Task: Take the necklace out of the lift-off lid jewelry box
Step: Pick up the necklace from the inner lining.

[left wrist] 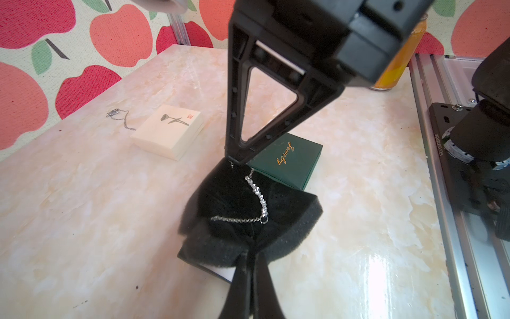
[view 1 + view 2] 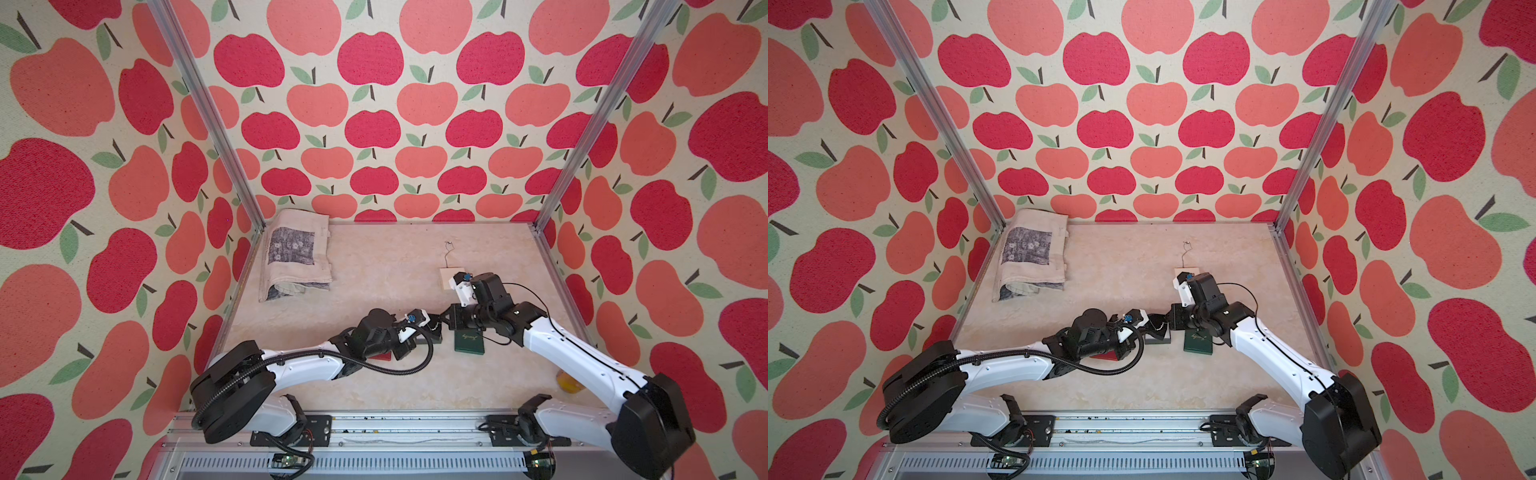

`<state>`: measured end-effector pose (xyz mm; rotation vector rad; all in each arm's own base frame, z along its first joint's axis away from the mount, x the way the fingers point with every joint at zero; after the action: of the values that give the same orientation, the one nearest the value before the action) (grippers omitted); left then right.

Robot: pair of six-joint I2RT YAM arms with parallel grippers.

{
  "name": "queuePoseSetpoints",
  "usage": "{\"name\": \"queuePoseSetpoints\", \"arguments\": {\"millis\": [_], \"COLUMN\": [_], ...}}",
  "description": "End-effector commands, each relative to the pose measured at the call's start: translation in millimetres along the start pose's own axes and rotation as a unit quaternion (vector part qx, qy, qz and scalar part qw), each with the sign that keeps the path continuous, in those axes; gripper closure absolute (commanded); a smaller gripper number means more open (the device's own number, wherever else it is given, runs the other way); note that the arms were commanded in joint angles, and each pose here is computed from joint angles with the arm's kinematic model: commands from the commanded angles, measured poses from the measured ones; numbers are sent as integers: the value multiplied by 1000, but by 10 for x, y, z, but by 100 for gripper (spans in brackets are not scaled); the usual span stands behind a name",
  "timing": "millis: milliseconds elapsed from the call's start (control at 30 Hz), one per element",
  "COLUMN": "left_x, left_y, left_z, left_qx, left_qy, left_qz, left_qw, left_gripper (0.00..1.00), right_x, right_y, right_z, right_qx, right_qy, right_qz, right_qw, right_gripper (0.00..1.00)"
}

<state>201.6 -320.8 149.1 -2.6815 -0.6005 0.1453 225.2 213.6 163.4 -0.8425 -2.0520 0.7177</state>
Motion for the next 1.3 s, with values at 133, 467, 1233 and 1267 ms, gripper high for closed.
{"name": "queuePoseSetpoints", "arguments": {"millis": [133,467,1233,1267], "left_x": [6,5,-16,-19], "left_y": [-21,-21,4,3], "left_z": [-21,-63,-80,-70], "left_qx": [-5,-14,-14,-12], "left_qy": [8,9,16,17], "left_qz": [-9,-9,-9,-9], "left_qw": [1000,1000,1000,1000], "left_gripper": [100,100,100,100], "right_x": [10,38,-84,-92], "right_y": [-80,-3,84,73], "right_z": [21,82,185,178], "right_qx": [-1,4,44,42], "right_qy": [-3,6,-17,-17], "right_qz": [0,-23,68,69], "right_qw": [1000,1000,997,997], "right_gripper": [78,66,75,75]}}
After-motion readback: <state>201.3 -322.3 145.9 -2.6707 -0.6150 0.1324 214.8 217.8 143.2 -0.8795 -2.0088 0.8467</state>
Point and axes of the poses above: each gripper's point midway between its finger pads, its own y axis out along the fingers, its own x axis along the line the jaws close on, z = x × y, the point moved 3 cm from there along -y, back along the fingers, and after that the axes turned 7 degrees about -y, right-handed, at the moved point
